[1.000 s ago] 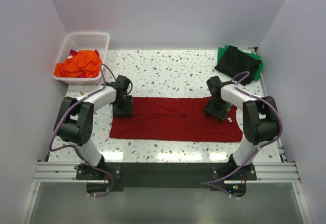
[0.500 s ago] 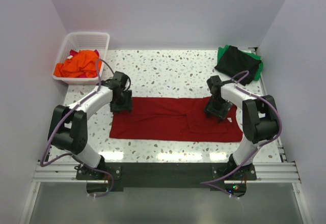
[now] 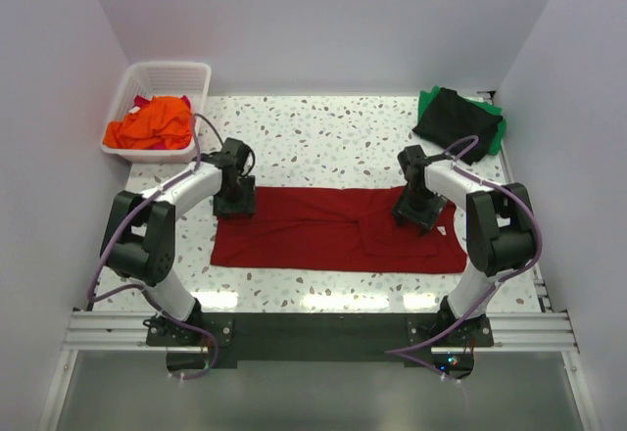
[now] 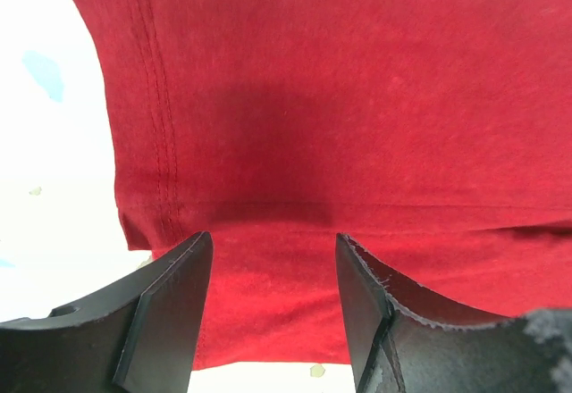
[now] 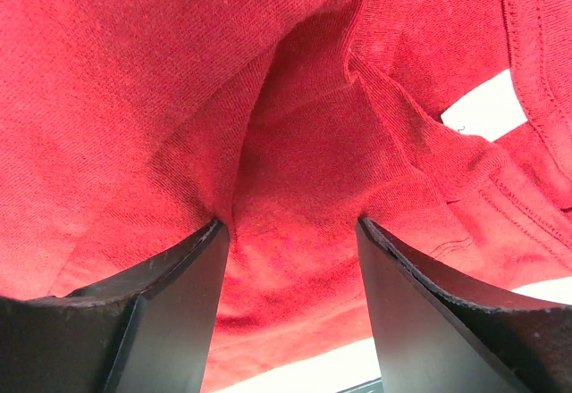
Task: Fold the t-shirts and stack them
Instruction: Fold the tshirt
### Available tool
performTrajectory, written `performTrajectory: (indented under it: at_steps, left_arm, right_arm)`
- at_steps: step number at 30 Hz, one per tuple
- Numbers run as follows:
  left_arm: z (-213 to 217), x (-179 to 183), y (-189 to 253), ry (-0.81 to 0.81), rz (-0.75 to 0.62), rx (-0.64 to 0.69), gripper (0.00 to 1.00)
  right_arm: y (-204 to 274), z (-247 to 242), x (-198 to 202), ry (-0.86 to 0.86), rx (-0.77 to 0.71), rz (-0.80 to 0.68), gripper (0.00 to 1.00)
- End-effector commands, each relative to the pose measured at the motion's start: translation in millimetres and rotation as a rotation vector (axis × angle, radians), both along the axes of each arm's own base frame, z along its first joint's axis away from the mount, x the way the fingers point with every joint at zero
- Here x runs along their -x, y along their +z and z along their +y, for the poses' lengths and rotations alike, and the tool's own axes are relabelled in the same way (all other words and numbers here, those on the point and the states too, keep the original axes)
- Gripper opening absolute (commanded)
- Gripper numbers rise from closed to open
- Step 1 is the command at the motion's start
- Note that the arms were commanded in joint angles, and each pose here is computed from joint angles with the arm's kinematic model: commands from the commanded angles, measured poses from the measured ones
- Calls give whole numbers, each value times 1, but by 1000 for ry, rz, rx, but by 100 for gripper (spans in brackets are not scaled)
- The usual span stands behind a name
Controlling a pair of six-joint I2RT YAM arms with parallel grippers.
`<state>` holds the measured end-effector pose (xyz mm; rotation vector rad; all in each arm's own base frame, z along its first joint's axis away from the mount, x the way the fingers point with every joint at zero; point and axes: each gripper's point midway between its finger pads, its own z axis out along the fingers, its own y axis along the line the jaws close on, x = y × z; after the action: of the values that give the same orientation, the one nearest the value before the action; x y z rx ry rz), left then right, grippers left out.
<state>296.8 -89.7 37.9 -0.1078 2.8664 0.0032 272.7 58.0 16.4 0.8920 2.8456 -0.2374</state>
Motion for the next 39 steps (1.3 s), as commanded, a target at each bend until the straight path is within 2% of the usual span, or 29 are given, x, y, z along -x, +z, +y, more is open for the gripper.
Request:
performTrajectory:
  at_steps: [1, 13, 21, 34, 39]
  left_arm:
    - [3, 12, -10, 13, 31, -15, 63]
    - [1, 34, -48, 32, 140, 7, 63]
    - [-1, 57, -53, 39, 188, 41, 63]
    - [0, 89, -34, 61, 229, 80, 63]
    - [-8, 81, -3, 86, 158, 133, 64]
  right_arm:
    - [-10, -2, -6, -6, 8, -7, 64]
    - [-10, 0, -15, 23, 10, -6, 64]
    - [-14, 1, -33, 79, 24, 12, 64]
    - [-6, -8, -75, 143, 113, -6, 64]
    - [-3, -4, -94, 148, 111, -32, 64]
